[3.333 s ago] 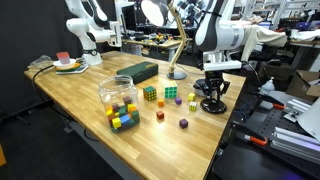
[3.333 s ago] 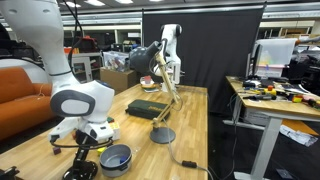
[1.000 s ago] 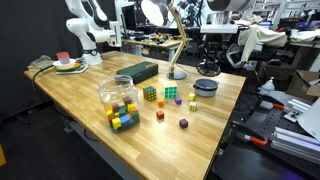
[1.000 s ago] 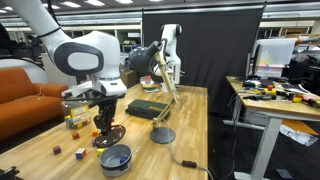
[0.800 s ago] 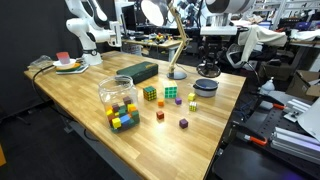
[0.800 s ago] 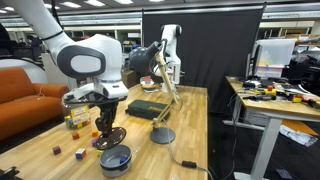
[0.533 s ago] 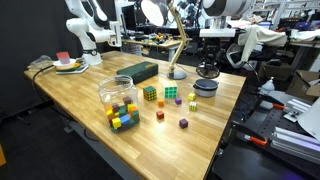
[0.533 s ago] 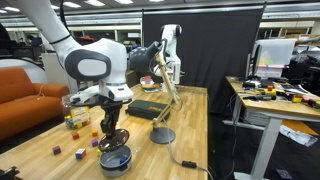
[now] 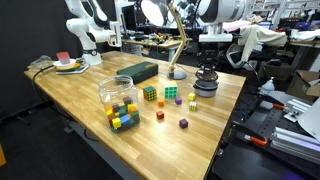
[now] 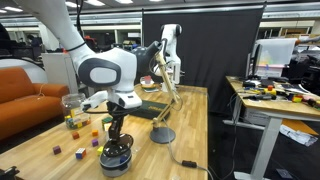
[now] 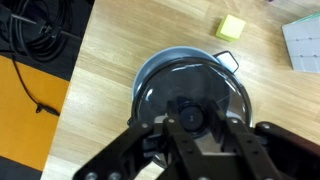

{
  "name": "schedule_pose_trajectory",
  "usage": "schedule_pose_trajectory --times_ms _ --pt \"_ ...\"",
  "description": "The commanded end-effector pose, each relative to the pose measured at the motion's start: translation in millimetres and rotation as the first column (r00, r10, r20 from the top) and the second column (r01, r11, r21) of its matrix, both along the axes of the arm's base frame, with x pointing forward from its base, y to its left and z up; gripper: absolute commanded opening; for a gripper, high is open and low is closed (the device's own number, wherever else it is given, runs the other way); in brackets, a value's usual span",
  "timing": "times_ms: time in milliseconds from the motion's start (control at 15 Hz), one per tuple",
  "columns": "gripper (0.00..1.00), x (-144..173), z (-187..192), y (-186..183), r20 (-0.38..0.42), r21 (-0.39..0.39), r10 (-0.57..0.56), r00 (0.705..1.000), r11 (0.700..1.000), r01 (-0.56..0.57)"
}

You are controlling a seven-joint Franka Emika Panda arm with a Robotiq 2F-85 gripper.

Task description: Put the blue block in the pot and cover it with the lid on the table

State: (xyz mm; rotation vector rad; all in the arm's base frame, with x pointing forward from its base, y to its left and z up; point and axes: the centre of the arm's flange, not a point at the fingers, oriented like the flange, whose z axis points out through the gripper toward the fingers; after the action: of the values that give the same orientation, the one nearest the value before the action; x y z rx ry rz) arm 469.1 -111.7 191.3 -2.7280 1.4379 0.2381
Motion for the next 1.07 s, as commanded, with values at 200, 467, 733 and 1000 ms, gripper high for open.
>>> schedule_pose_trajectory --times_ms 200,467,733,1000 --pt "0.08 14 -16 -15 -0.061 0.047 0.035 0.998 0.998 -0.032" --pt "0.08 18 -26 -8 -0.095 0.061 0.071 0.993 0.996 -0.066" --pt "0.08 18 -36 -2 -0.126 0.073 0.087 0.988 0.994 -0.078" --pt "0.38 18 -39 -3 -0.145 0.076 0.093 0.985 0.994 -0.083"
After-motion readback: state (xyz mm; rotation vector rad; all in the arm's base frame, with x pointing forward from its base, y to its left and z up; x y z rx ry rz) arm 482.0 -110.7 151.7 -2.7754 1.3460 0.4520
